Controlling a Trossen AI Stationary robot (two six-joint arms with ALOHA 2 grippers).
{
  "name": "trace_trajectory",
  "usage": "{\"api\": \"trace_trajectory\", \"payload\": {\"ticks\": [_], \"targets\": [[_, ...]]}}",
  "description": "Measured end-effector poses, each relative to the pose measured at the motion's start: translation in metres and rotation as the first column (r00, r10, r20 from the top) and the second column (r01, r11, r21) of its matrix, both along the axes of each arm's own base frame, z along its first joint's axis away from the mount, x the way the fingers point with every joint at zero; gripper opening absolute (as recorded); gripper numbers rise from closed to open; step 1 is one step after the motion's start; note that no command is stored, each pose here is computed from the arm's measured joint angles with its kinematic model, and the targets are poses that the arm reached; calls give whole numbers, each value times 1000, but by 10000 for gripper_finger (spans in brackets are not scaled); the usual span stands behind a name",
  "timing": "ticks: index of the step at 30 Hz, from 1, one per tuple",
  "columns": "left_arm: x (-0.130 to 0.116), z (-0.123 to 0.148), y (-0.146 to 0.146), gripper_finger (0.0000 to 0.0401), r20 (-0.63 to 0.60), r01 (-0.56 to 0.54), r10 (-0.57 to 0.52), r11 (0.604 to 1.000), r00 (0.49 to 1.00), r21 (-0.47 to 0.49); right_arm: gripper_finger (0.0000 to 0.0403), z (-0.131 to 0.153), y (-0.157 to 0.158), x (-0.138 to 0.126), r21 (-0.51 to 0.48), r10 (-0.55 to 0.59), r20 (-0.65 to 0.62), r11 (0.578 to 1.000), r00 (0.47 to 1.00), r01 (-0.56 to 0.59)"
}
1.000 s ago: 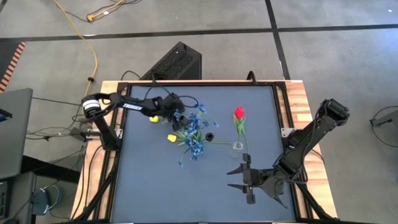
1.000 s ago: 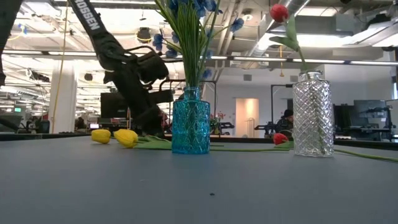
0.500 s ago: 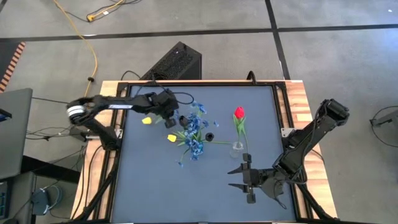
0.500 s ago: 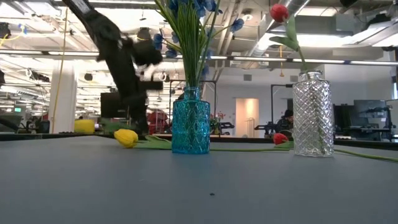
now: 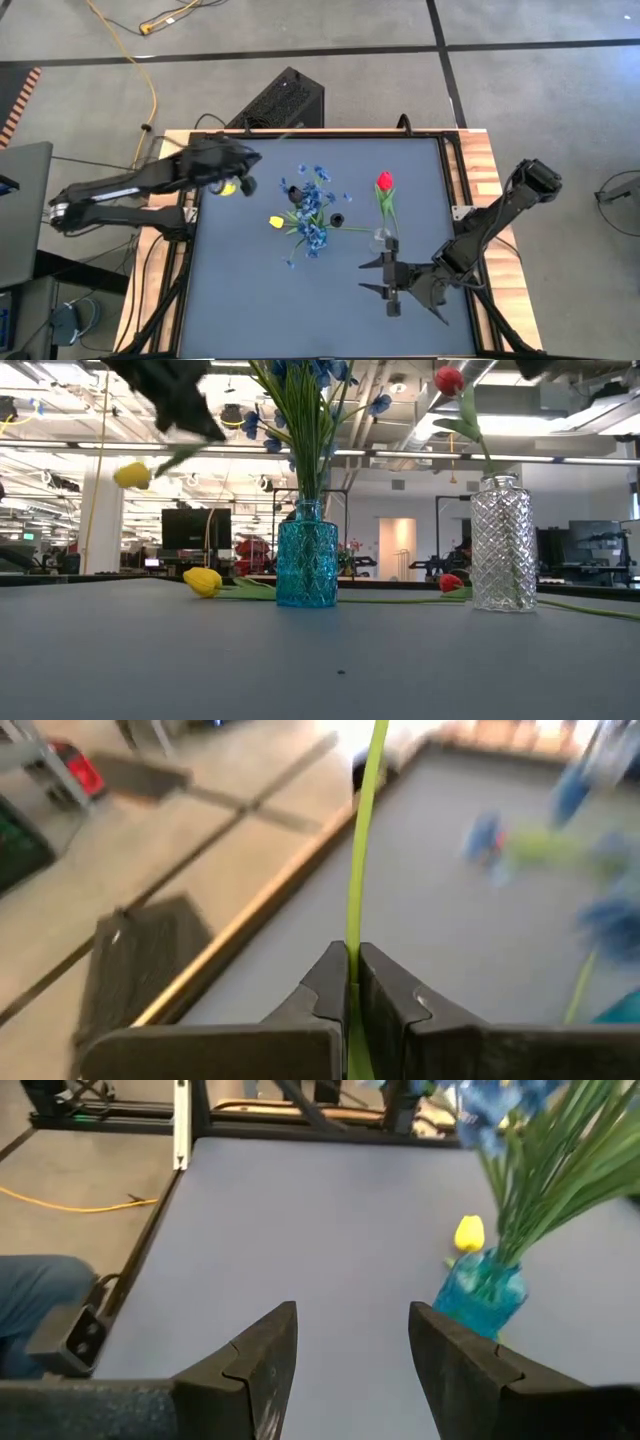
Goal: Sort flowers into vase by color
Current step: Put the top yellow flower into the transparent vase
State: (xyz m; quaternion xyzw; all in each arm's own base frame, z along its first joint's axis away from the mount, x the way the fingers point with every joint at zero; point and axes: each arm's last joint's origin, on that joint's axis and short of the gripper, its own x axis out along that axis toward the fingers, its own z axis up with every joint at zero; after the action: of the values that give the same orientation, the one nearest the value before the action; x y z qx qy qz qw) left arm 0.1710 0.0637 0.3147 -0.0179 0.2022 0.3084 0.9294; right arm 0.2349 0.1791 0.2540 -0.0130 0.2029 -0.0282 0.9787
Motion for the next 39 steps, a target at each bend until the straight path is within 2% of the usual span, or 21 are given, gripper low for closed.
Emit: {"api": "trace_trajectory", "payload": {"ticks": [3,6,8,12,14,16,20,23,25,28,29,31,34,39], "targets": [[-16,21,-14,1,196,92,-86,996,977,-23,218,4,-3,5,-25,7,37,1000,999,-7],[-26,36,-28,0,363,274,-239,960,901,-49,218,10,-1,8,-45,58,81,997,995,-55],[-28,44,-38,0,452,419,-355,907,818,-47,218,14,2,9,-82,123,104,990,987,-115],[-26,57,-59,0,581,648,-518,761,628,-21,218,21,10,6,-232,236,150,952,960,-198],[-20,58,-70,0,602,712,-560,702,569,-20,218,25,14,4,-316,285,176,923,942,-220],[-12,56,-82,0,602,756,-592,654,535,-28,218,29,18,2,-412,337,188,880,923,-237],[13,47,-113,0,596,825,-643,562,480,-57,218,35,24,-2,-613,434,177,751,883,-246],[31,39,-142,0,617,869,-665,491,420,-63,218,40,28,-4,-704,482,182,672,857,-228],[41,31,-158,0,626,865,-649,493,433,-87,218,42,29,-5,-749,501,178,627,847,-214],[51,20,-177,0,626,833,-607,539,489,-128,218,41,30,-3,-802,517,160,564,841,-194],[53,18,-182,0,632,819,-587,557,506,-139,218,40,32,0,-825,523,142,531,840,-191],[58,11,-191,0,639,788,-542,591,546,-172,218,37,39,7,-874,534,93,448,840,-188],[67,-3,-201,0,618,766,-520,602,590,-225,218,35,48,25,-937,497,24,313,867,-153],[78,-14,-206,0,637,734,-448,614,628,-291,218,33,57,54,-991,315,-76,78,946,-106]]}}
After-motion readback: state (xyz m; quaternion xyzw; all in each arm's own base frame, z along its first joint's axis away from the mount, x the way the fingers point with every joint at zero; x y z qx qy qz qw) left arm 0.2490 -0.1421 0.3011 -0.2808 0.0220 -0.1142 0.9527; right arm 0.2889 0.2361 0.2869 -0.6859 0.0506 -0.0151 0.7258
